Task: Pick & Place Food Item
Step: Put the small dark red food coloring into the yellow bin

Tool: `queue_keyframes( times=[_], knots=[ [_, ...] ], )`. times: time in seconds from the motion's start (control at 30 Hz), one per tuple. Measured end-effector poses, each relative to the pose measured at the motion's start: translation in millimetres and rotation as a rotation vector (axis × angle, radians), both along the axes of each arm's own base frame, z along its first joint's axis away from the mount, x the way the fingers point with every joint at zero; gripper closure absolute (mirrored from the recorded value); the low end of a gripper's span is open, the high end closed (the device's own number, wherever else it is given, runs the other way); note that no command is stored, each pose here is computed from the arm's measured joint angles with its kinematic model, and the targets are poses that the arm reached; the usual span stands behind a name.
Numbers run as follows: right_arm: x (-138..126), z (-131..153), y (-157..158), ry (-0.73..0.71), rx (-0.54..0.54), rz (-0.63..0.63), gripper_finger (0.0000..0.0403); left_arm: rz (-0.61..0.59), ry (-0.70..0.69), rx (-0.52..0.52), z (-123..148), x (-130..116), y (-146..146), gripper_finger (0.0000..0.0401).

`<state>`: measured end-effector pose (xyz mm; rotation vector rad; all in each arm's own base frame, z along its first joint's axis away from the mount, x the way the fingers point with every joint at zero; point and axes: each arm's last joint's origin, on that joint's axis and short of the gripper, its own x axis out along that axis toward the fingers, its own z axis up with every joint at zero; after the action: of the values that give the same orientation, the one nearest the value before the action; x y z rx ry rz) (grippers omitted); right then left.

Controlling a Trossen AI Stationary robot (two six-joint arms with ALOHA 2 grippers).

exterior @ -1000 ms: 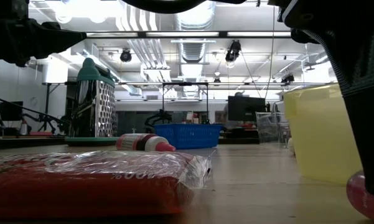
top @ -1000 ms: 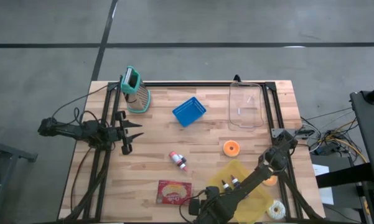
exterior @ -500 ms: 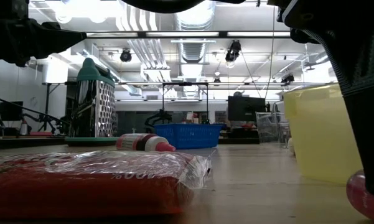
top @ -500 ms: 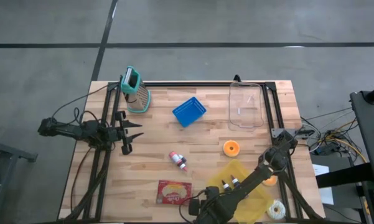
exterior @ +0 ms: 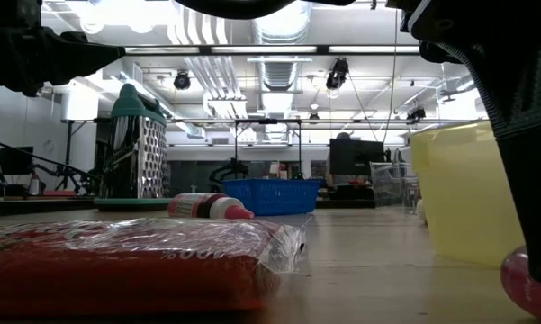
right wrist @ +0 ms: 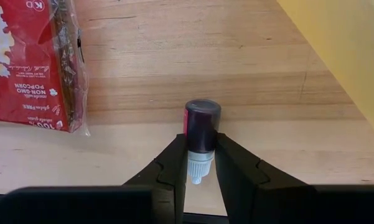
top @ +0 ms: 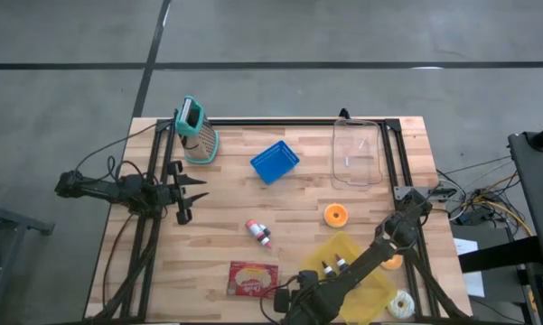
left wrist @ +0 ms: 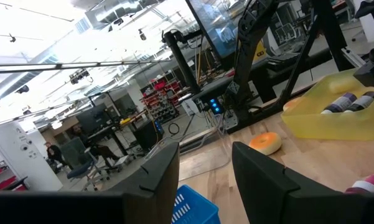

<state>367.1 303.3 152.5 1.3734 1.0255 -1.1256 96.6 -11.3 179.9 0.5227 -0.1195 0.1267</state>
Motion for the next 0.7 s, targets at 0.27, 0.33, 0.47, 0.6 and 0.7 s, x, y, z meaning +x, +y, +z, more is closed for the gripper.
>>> queue_keyframes(
  times=[0.27, 0.33, 0.47, 0.6, 0.7],
  knots=[
    [1.8, 6.2, 1.3, -0.016, -0.001, 0.019, 0.0333, 0.000, -0.001, 0.000, 0.2, -0.1, 0.0, 0.0250],
    [2.2, 7.2, 1.4, -0.018, 0.000, 0.024, 0.0333, 0.000, -0.001, -0.001, 0.2, -0.1, 0.0, 0.0250],
    [3.0, 9.3, 1.9, -0.026, 0.000, 0.034, 0.0335, 0.000, -0.001, 0.000, 0.0, 0.0, 0.0, 0.0250],
    [3.1, 12.6, 1.2, -0.040, -0.035, 0.053, 0.0335, 0.000, 0.000, 0.000, 0.1, 0.0, 0.0, 0.0249],
    [3.6, 18.9, 1.0, -0.077, -0.089, 0.060, 0.0335, 0.000, -0.001, 0.000, 0.1, 0.0, 0.0, 0.0249]
  ],
)
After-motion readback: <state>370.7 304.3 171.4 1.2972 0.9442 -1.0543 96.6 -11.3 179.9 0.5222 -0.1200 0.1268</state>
